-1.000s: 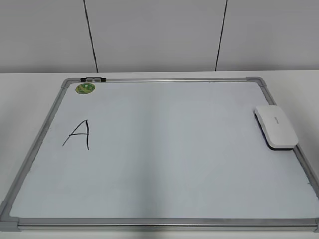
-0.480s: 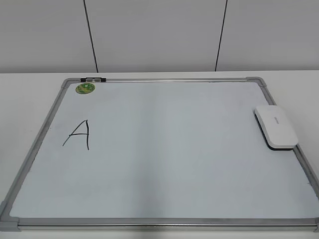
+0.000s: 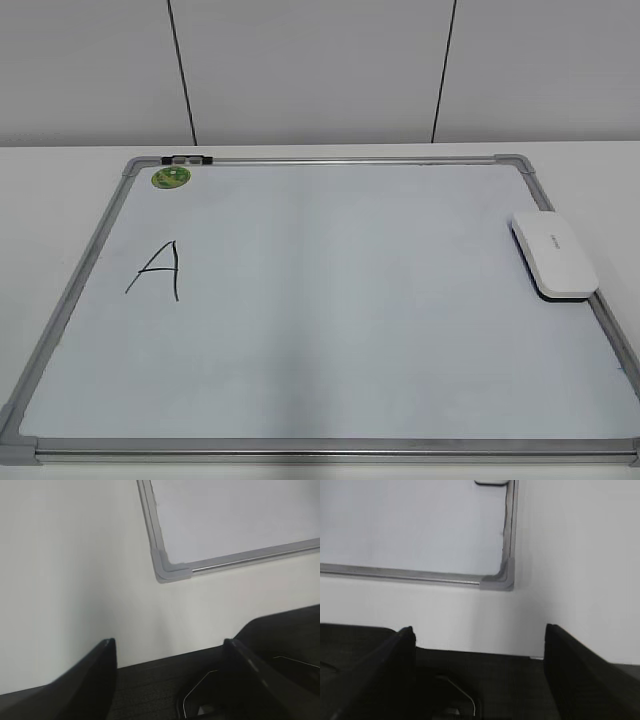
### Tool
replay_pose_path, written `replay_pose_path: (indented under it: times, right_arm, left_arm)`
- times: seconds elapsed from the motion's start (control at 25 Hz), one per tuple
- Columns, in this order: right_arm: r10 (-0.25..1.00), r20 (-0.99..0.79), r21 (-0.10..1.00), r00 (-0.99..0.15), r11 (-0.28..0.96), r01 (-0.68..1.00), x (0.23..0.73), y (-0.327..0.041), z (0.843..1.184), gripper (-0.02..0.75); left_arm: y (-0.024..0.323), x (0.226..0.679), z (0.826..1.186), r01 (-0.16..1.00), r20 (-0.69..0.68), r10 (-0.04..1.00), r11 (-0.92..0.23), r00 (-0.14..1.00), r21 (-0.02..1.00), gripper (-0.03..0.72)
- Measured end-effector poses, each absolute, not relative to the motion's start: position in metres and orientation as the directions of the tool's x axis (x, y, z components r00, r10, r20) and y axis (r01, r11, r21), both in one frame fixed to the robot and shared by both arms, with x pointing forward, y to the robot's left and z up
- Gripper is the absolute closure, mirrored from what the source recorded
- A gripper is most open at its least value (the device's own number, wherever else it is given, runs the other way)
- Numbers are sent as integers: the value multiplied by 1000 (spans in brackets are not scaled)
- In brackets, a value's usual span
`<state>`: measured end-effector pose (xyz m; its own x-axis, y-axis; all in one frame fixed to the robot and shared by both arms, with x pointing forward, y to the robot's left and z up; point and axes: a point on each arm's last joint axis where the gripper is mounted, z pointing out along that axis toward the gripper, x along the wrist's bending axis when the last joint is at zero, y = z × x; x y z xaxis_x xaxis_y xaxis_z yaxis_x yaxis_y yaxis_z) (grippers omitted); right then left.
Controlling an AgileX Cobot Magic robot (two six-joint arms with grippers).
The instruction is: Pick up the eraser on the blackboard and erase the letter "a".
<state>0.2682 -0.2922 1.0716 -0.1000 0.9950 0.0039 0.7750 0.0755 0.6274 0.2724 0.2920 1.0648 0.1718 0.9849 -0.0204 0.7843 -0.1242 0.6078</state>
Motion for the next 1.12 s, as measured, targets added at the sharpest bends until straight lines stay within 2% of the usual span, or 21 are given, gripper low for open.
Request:
replay_pose_path:
  times: [0.28, 0.6, 1.12]
  right_arm:
    - [995, 14, 558, -94, 70, 827, 272, -293, 1044, 149]
    - [1000, -7, 606, -18, 18, 795, 280, -298, 1038, 149]
    - [1000, 0, 616, 13, -10, 788, 281, -299, 1037, 150]
  left_arm:
    - [292, 280, 1051, 771, -22, 986, -114, 164, 627, 204]
    - [292, 285, 1045, 750, -17, 987, -111, 161, 652, 204]
    - [292, 286, 1045, 747, -17, 987, -109, 160, 656, 205]
